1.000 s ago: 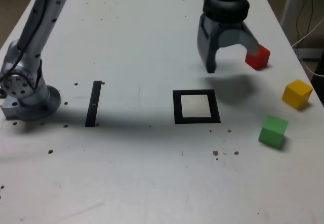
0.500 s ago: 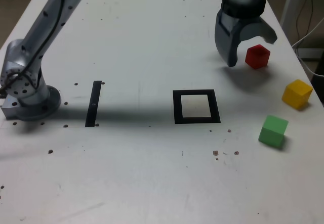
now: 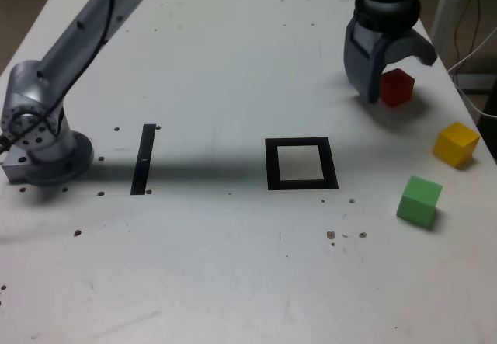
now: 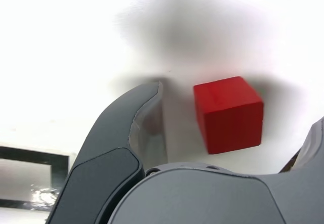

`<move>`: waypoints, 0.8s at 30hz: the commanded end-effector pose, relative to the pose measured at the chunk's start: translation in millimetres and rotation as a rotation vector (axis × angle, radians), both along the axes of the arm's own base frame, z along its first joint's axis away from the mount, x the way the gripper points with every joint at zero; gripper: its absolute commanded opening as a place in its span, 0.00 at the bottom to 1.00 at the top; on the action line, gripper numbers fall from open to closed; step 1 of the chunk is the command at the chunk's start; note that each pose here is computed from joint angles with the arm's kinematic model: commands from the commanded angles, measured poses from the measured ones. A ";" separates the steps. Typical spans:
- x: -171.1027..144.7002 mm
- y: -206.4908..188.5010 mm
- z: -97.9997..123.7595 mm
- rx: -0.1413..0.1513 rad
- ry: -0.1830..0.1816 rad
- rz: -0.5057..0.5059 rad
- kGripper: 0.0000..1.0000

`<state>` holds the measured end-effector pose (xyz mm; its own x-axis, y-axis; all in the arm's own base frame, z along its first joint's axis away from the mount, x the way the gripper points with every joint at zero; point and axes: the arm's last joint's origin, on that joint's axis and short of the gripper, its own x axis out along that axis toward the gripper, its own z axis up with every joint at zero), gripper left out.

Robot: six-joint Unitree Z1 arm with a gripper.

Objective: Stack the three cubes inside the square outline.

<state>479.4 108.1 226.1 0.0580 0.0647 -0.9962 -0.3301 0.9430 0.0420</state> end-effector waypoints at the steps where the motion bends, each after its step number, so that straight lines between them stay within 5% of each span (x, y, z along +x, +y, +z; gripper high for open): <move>1: 2.9 1.2 -3.3 -0.004 -0.003 0.004 0.97; 12: 13.7 3.3 -20.2 -0.036 -0.011 0.022 0.80; 20: 13.5 4.2 -20.9 -0.020 -0.006 0.042 0.36; 24: 12.9 4.3 -19.4 -0.014 -0.007 0.042 0.30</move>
